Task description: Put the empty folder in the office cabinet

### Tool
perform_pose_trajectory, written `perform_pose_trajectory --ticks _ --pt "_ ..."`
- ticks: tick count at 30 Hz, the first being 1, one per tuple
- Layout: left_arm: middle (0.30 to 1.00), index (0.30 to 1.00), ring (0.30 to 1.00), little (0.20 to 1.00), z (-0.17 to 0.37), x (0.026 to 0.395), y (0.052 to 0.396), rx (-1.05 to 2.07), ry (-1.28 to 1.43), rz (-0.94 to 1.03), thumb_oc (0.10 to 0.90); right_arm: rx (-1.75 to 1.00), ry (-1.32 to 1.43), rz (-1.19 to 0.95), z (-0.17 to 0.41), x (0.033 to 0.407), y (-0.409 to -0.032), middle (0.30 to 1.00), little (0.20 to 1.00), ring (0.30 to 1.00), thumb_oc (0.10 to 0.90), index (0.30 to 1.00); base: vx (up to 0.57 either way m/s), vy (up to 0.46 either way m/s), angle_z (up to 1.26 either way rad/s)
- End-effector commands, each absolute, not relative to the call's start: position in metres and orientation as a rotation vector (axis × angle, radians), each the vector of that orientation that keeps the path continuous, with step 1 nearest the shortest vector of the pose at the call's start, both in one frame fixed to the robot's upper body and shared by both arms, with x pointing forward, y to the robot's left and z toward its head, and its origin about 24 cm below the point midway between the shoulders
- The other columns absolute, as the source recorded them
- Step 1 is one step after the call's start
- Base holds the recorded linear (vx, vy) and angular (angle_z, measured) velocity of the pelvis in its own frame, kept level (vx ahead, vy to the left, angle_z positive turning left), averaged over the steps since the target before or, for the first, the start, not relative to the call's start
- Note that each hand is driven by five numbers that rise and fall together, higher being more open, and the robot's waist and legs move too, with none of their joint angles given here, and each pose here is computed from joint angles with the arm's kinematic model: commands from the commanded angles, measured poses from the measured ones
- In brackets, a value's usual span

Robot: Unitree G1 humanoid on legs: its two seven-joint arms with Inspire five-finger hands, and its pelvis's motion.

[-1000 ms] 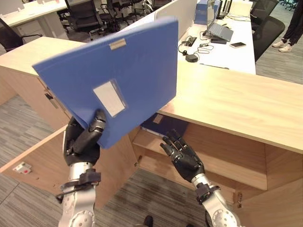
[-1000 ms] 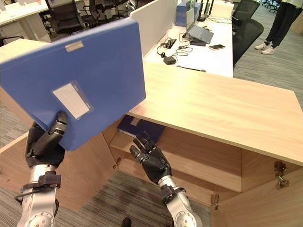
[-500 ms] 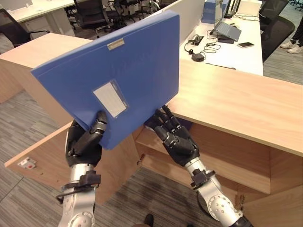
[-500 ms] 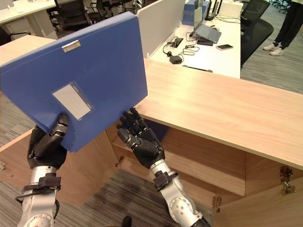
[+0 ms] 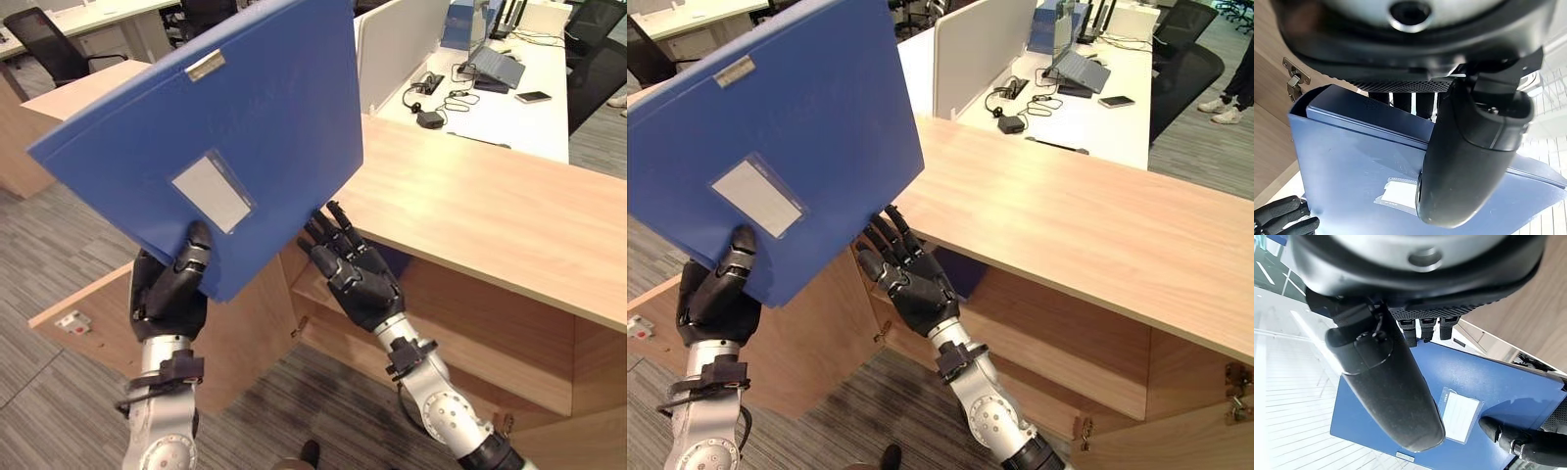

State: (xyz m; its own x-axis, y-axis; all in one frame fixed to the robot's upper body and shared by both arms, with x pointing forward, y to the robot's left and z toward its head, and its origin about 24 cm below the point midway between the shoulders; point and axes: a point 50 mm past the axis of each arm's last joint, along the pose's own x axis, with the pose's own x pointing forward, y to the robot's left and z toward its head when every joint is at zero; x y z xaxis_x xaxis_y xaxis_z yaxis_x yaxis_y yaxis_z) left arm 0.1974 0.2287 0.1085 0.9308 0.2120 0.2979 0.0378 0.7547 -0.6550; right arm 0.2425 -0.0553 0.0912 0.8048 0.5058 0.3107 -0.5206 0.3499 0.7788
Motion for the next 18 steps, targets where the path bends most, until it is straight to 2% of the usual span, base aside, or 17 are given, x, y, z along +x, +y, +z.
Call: perform_pose_trajectory --ticks 1,13,18 --pt "0.3 0.3 0.3 0.3 0.147 0.208 0.202 -0.648 -0.53 -0.189 0.4 1.108 -0.298 1.104 0.18 0.227 -0.002 0.9 0.9 0.9 0.8 0.9 -0.01 0.007 0.14" --pt "0.3 0.3 0.3 0.3 0.165 0.213 0.177 -0.799 -0.576 -0.461 0.4 1.085 -0.327 1.067 0.177 0.236 -0.012 0.9 0.9 0.9 0.8 0.9 -0.01 0.004 0.05" --pt "0.3 0.3 0.3 0.3 0.18 0.213 0.176 -0.778 -0.639 -0.512 0.4 1.064 -0.318 1.023 0.17 0.242 -0.019 0.9 0.9 0.9 0.8 0.9 0.0 0.001 0.02"
